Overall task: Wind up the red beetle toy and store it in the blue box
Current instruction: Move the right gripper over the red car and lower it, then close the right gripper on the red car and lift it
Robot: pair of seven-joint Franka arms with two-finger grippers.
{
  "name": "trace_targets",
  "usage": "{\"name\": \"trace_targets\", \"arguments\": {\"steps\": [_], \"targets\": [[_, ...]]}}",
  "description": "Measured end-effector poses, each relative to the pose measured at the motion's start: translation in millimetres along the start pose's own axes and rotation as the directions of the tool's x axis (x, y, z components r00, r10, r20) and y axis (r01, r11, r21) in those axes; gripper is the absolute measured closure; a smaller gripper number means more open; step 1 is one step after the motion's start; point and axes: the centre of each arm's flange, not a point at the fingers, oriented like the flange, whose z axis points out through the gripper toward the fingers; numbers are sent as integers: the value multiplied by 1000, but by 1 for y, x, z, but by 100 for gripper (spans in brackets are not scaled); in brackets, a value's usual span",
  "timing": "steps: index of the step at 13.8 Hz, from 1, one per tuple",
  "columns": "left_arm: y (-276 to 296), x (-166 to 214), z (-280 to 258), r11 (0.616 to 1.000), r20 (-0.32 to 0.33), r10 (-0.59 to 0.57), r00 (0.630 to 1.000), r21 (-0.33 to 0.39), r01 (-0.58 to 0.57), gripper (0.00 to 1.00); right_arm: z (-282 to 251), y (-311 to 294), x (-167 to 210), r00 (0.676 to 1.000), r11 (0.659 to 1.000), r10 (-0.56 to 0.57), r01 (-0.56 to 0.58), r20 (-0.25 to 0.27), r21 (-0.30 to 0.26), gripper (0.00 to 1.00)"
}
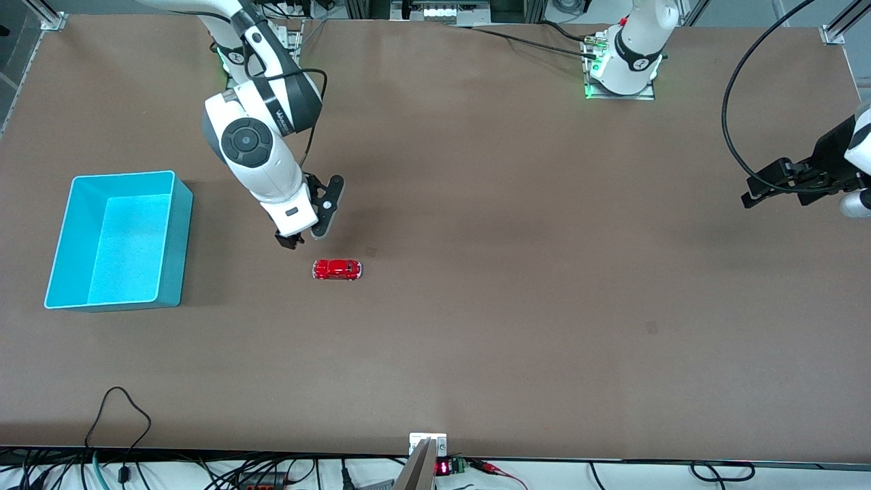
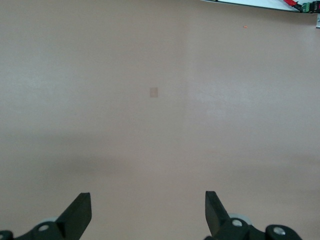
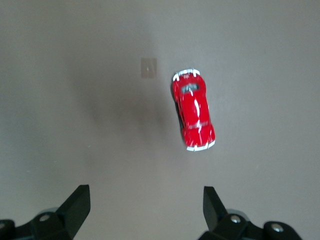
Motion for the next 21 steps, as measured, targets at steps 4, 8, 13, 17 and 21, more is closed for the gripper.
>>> {"name": "trace_targets", "arguments": {"steps": [4, 8, 13, 17, 21], "targets": [[0, -1, 1, 1000, 13, 1, 1000, 4, -1, 0, 22, -8, 8, 992, 993, -120, 119, -31, -22, 0], [-4, -4, 4, 1000, 37, -3, 999, 12, 3, 0, 48, -9, 19, 987, 988, -150, 148, -59, -36, 0], [-5, -7, 6, 1000, 63, -7, 998, 14, 6, 0, 77, 13, 20, 985, 987, -152, 147, -86, -57, 0], [-6, -6, 6, 1000, 63, -8, 998, 14, 7, 0, 86, 45, 4, 988, 989, -135, 130, -75, -73, 0], [-6, -6, 6, 1000, 63, -8, 998, 14, 7, 0, 95, 45, 16, 985, 986, -152, 146, -79, -75, 0]]}}
